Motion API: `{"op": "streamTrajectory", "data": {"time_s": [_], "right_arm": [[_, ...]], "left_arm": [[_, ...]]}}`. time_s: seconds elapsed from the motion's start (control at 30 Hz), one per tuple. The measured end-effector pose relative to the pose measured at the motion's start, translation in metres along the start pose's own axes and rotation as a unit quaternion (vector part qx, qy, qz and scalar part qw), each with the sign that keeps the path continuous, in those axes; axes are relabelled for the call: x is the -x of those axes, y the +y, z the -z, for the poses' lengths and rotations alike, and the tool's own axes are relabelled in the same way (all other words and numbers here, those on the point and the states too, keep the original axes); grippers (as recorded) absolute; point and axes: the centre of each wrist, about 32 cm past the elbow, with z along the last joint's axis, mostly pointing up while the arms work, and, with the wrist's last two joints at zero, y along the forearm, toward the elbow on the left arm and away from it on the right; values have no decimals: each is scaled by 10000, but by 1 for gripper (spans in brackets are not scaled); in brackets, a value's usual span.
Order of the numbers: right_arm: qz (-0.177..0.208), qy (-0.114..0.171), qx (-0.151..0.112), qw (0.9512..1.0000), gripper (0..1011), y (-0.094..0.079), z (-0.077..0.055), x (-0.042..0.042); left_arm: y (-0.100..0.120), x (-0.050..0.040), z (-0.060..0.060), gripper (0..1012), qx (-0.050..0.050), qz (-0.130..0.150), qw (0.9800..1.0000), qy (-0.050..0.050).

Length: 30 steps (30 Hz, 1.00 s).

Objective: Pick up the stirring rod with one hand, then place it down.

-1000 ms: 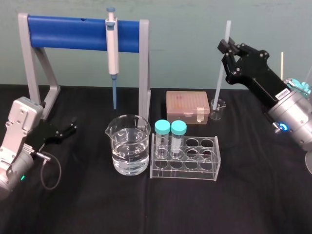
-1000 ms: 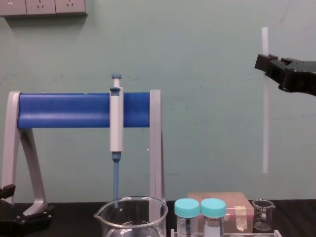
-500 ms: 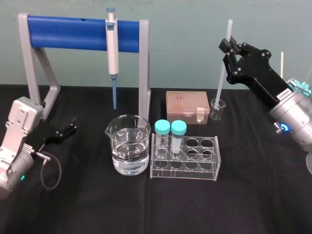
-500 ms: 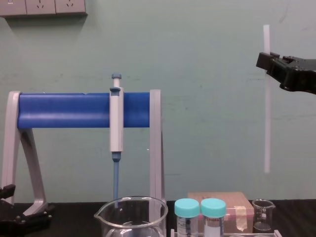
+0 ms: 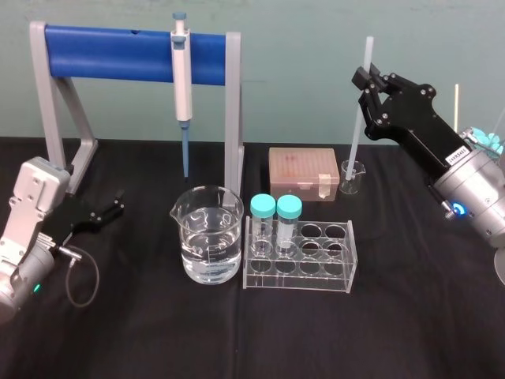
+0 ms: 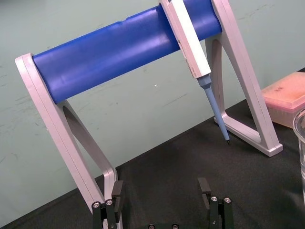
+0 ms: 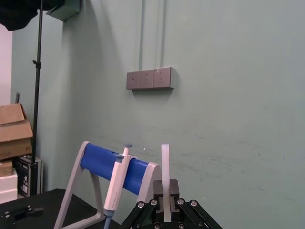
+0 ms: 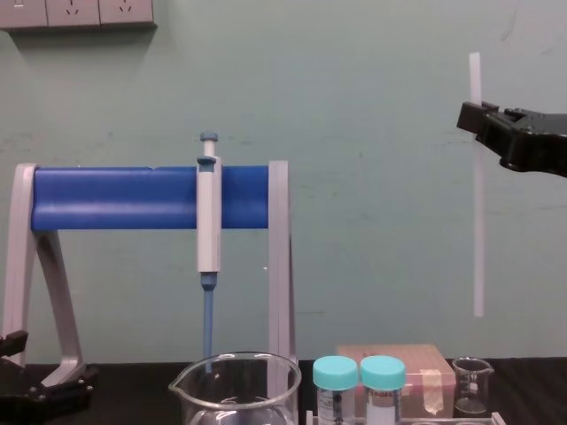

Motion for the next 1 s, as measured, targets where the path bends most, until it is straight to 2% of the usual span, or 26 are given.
{"op": "streamTrajectory", "data": {"time_s": [1.0], "right_arm": [[-71,41,60,9999,70,2,16,19]], "left_arm": [[0,0,0,1000,0,0,10000,0]]}}
